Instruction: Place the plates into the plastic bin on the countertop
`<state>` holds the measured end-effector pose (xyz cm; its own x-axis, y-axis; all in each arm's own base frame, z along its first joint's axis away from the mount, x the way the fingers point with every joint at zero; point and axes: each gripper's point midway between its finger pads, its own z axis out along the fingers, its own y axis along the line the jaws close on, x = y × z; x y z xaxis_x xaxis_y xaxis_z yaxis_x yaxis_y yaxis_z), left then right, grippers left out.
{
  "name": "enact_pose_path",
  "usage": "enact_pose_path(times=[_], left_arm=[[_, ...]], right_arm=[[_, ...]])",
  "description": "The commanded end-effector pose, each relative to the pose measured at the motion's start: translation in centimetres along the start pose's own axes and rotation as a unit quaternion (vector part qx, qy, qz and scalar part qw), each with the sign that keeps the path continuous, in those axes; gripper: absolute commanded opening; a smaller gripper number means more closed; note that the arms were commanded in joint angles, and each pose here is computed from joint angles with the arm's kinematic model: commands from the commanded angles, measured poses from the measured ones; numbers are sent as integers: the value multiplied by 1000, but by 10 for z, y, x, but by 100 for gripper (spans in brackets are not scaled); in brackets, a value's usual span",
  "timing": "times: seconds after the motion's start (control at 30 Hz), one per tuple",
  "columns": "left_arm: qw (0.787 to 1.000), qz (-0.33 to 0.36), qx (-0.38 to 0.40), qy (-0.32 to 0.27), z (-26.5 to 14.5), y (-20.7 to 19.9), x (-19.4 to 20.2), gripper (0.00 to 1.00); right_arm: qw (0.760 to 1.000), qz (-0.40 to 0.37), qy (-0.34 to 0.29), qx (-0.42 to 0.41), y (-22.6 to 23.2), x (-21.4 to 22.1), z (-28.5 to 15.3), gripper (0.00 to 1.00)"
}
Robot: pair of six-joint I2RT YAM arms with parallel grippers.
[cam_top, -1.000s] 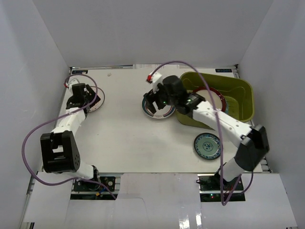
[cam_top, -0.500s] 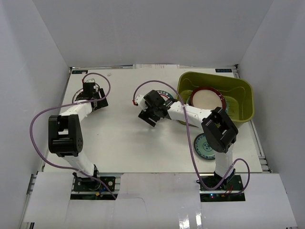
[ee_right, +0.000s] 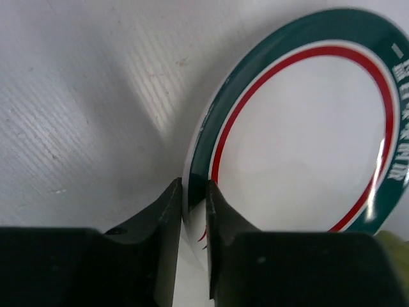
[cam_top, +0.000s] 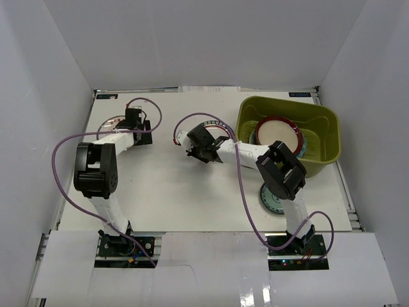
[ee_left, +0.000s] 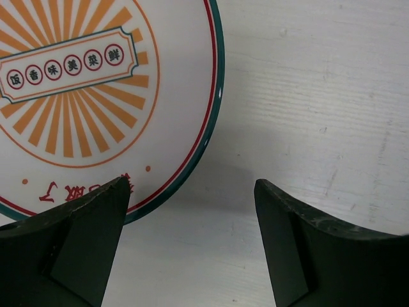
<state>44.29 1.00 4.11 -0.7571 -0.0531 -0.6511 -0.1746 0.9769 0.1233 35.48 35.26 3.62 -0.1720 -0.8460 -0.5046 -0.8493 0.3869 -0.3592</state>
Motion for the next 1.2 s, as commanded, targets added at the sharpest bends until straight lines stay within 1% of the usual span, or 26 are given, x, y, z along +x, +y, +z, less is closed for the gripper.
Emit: enact_pose_path(times=[0.0, 0.03, 0.1, 0.17, 0.2, 0.27, 0.3, 0.37, 0.4, 0.47, 0.5, 0.53, 0.57, 0.6, 0.63, 0.67, 0.7, 0.77, 0.8, 0.87, 0.93, 0.97, 1.03, 1.07, 1.13, 1.17], left_arm=[[999, 13, -41, -24, -3, 12, -24, 89], [999, 15, -45, -17, 1, 13, -20, 89], [998, 18, -54, -13, 3, 15, -17, 89], [997, 21, -71, -5, 7, 20, -12, 87], [997, 22, -76, -3, 8, 21, -10, 86], [996, 24, -91, 4, 11, 25, -3, 84], [995, 26, -95, 7, 11, 26, -1, 84], [994, 30, -107, 13, 13, 29, 6, 82], [993, 31, -109, 16, 14, 29, 9, 80], [993, 30, -113, 19, 15, 30, 12, 75], [993, 32, -111, 21, 16, 28, 14, 73], [993, 33, -111, 22, 16, 28, 15, 70], [992, 37, -115, 25, 18, 28, 17, 67], [992, 41, -115, 26, 18, 26, 18, 52], [992, 45, -118, 26, 19, 25, 19, 44], [991, 47, -121, 27, 19, 25, 19, 38], [990, 51, -127, 28, 19, 25, 21, 28], [990, 54, -130, 29, 19, 25, 22, 18], [989, 55, -132, 29, 18, 25, 23, 8], [989, 54, -131, 29, 18, 24, 23, 0], [990, 51, -129, 25, 15, 22, 21, 0], [990, 48, -127, 22, 14, 20, 19, 0], [992, 44, -117, 10, 8, 14, 12, 0], [993, 45, -113, 4, 5, 10, 8, 0], [994, 40, -104, -19, -6, 2, -8, 0], [994, 38, -97, -28, -11, -3, -15, 0]], right_arm=[[999, -15, -42, 29, -4, -28, -5, 15], [998, -17, -49, 31, -3, -32, -9, 11], [996, -21, -77, 40, -1, -44, -20, 8], [994, -21, -101, 48, 0, -54, -31, 8], [990, -21, -128, 56, -1, -69, -50, 8], [985, -18, -156, 67, -4, -83, -71, 8], [977, -8, -195, 84, -13, -102, -97, 8], [968, 11, -232, 97, -22, -118, -126, 8], [956, 26, -268, 113, -35, -131, -158, 8], [944, 47, -302, 127, -46, -140, -191, 8], [928, 61, -339, 143, -58, -149, -225, 8], [921, 69, -353, 151, -63, -150, -240, 8], [906, 85, -379, 168, -74, -152, -271, 8], [899, 92, -390, 178, -80, -153, -285, 8], [887, 99, -408, 190, -87, -155, -302, 8], [881, 100, -415, 205, -93, -153, -313, 8], [871, 113, -417, 235, -105, -147, -331, 8], [867, 105, -401, 275, -120, -138, -343, 8], [864, 117, -379, 310, -135, -124, -347, 8], [869, 129, -327, 349, -158, -93, -339, 8], [874, 141, -294, 360, -169, -68, -329, 8], [876, 154, -270, 369, -182, -42, -320, 8], [879, 179, -254, 361, -189, -19, -310, 8], [881, 194, -232, 365, -199, 6, -299, 8], [882, 213, -222, 356, -204, 24, -286, 8], [886, 220, -206, 352, -208, 35, -274, 8]])
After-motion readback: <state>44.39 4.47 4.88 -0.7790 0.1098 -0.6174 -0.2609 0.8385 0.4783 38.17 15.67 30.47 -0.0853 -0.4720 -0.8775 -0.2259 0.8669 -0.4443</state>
